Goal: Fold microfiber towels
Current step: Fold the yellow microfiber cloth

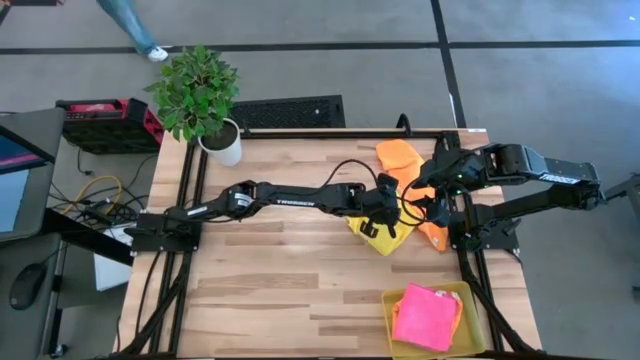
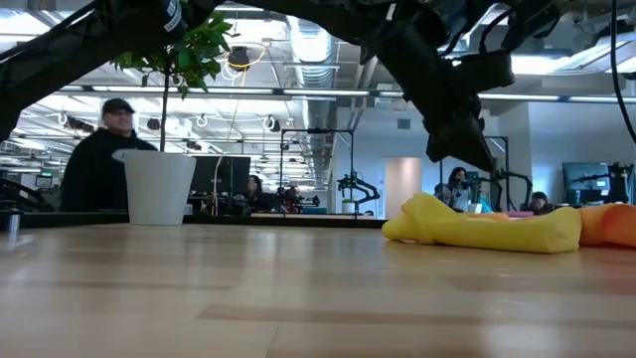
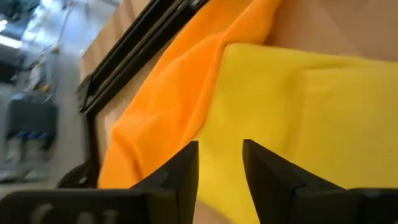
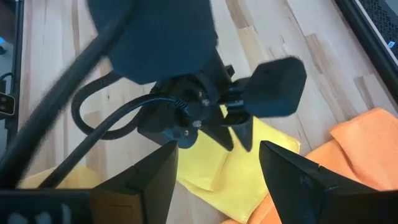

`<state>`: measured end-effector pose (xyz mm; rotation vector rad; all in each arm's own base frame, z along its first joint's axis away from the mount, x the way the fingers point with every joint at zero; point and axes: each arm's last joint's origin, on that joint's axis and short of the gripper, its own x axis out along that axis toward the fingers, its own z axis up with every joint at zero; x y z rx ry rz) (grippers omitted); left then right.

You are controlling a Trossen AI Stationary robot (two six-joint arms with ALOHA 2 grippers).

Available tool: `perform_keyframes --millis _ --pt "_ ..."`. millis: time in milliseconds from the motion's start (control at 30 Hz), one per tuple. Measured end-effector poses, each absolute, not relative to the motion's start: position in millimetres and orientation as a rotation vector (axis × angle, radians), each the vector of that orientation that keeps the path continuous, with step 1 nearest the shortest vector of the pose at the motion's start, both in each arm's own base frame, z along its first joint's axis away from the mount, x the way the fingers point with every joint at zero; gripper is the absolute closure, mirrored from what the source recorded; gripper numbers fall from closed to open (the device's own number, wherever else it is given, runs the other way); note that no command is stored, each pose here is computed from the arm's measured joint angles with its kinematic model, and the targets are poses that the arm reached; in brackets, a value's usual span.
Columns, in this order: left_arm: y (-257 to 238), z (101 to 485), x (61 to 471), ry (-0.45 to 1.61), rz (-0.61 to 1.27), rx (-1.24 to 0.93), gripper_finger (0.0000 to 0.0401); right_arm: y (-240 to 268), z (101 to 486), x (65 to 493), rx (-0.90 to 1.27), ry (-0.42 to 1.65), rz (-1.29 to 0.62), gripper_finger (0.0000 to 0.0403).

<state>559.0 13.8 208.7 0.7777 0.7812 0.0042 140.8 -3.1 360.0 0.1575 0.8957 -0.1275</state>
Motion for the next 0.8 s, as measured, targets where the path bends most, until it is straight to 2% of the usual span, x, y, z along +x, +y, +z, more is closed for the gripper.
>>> perform_keyframes --millis 100,233,567,800 --pt "12.2 218.5 557.9 0.78 0.102 0.749 0.0282 -3.1 359.9 140.7 0.158 0.897 -0.127 0.0154" --pt "11.9 239.1 547.7 0.782 0.178 0.592 0.0285 -3.1 359.7 140.4 0.157 0.9 -0.127 0.0154" --pt "21.8 295.0 501.0 0.902 0.205 0.296 0.0285 -2.5 352.7 134.8 0.181 0.986 -0.134 0.0154" --pt "9.5 324.0 475.1 0.94 0.234 0.221 0.0286 3.9 304.8 147.0 0.311 1.078 -0.09 0.0154"
